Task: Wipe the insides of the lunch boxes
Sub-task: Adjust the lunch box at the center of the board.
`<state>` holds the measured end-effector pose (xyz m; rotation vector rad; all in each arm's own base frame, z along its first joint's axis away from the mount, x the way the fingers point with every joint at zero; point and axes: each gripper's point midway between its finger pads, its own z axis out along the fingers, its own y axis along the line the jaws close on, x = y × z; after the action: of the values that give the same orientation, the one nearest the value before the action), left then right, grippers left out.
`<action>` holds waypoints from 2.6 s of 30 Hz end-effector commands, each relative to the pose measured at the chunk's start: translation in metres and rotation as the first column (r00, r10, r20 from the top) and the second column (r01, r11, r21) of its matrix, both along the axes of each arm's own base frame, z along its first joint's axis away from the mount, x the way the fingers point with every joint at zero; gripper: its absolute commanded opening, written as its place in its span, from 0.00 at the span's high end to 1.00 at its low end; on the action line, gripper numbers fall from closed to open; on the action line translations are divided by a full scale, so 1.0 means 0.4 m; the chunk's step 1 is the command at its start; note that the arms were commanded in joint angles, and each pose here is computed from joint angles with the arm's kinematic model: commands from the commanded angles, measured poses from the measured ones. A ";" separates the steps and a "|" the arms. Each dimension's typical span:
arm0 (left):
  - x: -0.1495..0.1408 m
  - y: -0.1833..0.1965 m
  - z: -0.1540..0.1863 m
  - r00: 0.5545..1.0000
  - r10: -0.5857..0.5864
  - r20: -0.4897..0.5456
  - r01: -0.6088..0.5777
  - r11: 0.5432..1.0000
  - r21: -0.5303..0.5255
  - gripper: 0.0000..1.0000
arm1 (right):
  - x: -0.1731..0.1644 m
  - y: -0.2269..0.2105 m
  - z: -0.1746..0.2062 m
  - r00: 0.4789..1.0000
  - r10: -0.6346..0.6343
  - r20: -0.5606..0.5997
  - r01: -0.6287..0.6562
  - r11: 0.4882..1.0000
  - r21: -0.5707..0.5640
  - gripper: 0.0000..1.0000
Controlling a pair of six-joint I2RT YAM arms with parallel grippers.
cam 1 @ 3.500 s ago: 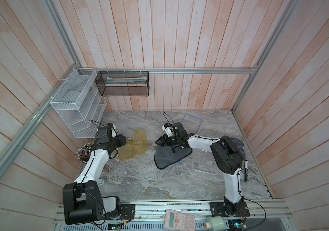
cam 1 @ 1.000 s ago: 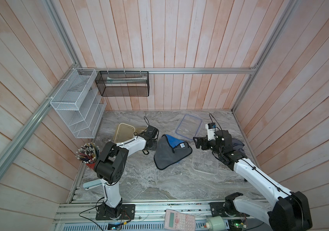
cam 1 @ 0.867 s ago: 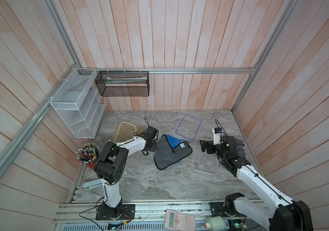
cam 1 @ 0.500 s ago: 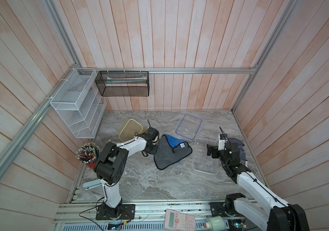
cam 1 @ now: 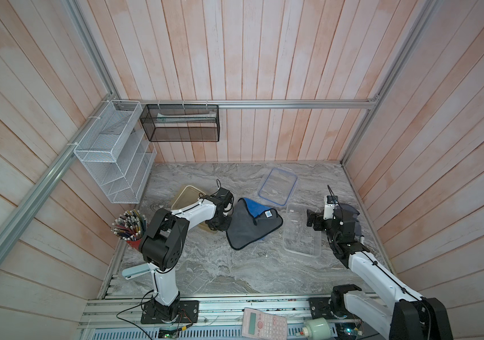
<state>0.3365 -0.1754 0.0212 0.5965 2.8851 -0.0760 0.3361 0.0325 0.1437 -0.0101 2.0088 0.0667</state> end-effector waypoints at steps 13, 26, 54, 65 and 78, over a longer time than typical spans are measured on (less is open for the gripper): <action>0.020 0.120 -0.012 0.980 0.196 0.016 -0.197 0.979 0.060 0.84 | 0.005 0.005 -0.004 1.000 0.008 -0.008 -0.007 1.000 0.019 0.02; 0.099 0.262 -0.008 0.962 0.243 0.126 -0.262 0.950 0.171 0.86 | 0.002 0.008 -0.031 0.999 0.008 -0.040 -0.007 1.000 0.031 0.02; 0.070 0.049 0.000 0.982 0.177 0.065 -0.173 0.983 -0.054 0.70 | 0.019 0.047 -0.018 0.997 0.076 -0.023 -0.073 0.991 0.115 0.01; 0.126 0.024 0.103 0.958 0.201 0.206 -0.171 0.973 -0.154 0.19 | 0.000 -0.031 0.032 0.984 0.006 0.175 -0.014 0.999 0.044 0.02; 0.151 0.016 0.273 0.884 0.236 0.403 -0.144 0.959 -0.245 0.00 | -0.019 -0.141 0.012 0.944 -0.118 0.307 0.115 0.993 0.026 0.01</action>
<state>0.3920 -0.1707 0.1072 0.2687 2.5393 -0.1972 0.3233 -0.0214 0.1268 0.0955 1.8006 -0.0042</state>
